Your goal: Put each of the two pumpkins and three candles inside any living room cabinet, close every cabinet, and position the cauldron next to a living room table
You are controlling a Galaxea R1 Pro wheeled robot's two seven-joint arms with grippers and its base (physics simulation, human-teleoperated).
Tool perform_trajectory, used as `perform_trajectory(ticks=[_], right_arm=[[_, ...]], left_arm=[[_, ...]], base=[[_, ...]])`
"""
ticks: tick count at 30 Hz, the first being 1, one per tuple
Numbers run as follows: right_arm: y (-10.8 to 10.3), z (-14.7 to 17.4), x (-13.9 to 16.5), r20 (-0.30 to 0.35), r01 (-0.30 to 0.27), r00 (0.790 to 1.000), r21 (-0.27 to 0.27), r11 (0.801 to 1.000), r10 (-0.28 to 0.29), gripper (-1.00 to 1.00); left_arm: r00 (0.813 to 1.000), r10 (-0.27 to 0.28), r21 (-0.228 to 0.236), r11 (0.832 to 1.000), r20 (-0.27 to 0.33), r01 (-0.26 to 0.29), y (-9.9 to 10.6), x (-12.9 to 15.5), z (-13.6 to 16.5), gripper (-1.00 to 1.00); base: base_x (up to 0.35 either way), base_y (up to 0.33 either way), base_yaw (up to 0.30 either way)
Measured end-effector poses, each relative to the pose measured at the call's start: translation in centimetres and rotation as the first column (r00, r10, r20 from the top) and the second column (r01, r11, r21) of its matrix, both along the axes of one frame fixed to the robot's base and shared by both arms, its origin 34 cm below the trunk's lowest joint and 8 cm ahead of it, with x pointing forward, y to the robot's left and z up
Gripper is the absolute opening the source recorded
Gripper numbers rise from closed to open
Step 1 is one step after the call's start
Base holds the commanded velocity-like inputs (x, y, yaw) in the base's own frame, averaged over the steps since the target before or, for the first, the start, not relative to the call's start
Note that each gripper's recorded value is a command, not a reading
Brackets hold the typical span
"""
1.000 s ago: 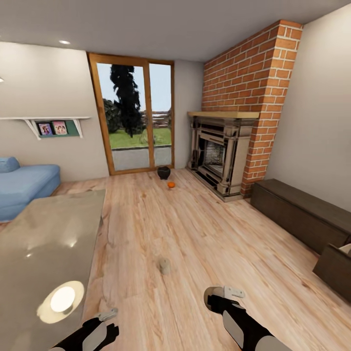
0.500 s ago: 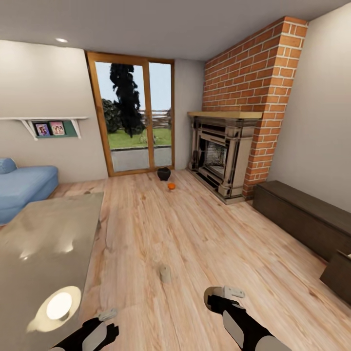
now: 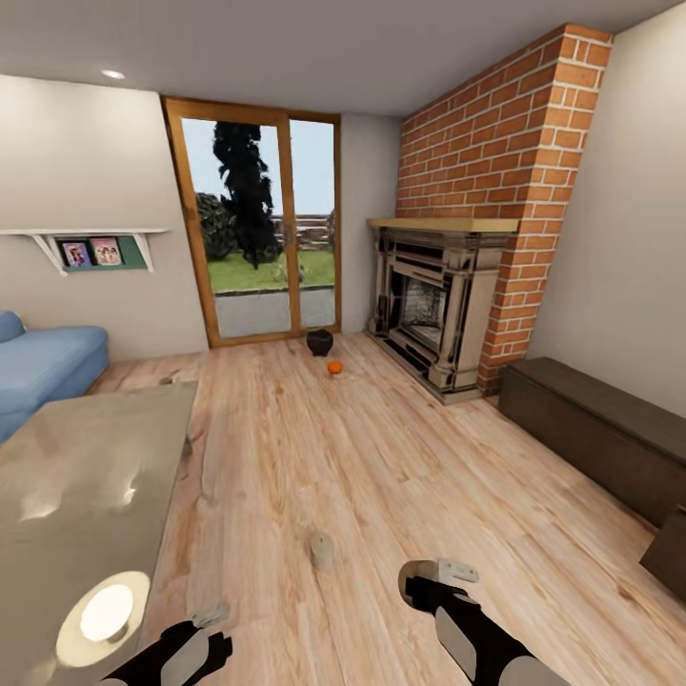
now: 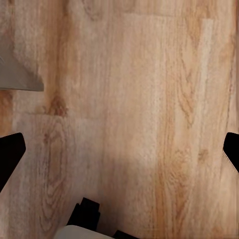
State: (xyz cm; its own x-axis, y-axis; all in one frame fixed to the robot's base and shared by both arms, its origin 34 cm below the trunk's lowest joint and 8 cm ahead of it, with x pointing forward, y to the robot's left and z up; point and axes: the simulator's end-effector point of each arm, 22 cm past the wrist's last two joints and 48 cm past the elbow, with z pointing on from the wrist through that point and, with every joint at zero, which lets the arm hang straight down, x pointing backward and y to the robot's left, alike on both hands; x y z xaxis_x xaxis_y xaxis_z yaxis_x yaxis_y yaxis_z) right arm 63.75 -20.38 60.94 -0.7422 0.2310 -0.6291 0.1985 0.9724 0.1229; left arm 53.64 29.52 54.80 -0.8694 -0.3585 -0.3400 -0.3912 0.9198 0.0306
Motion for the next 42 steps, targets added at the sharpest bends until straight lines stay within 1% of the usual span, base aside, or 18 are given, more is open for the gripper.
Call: perform_trajectory(ticks=[18,29,42], right_arm=[[0.01,0.02,0.03,0.001,-0.001,1.0,-0.001,1.0,0.001,-1.0],[0.01,0.04,0.04,0.001,-0.001,1.0,-0.001,1.0,0.001,-1.0],[0.0,0.02,0.01,0.0,-0.001,1.0,0.0,1.0,0.001,-1.0]], left_arm=[[1.0,-0.001,0.0,1.0,0.0,0.001,-0.02,0.0,-0.01,1.0],[1.0,-0.001,-0.001,1.0,0.0,0.001,-0.11,0.01,0.0,1.0],[1.0,-0.001,0.0,1.0,0.0,0.001,-0.1,0.0,0.0,1.0]], base=[[0.135,0.094,0.0],[0.19,0.072,0.0],[0.252,0.059,0.0]])
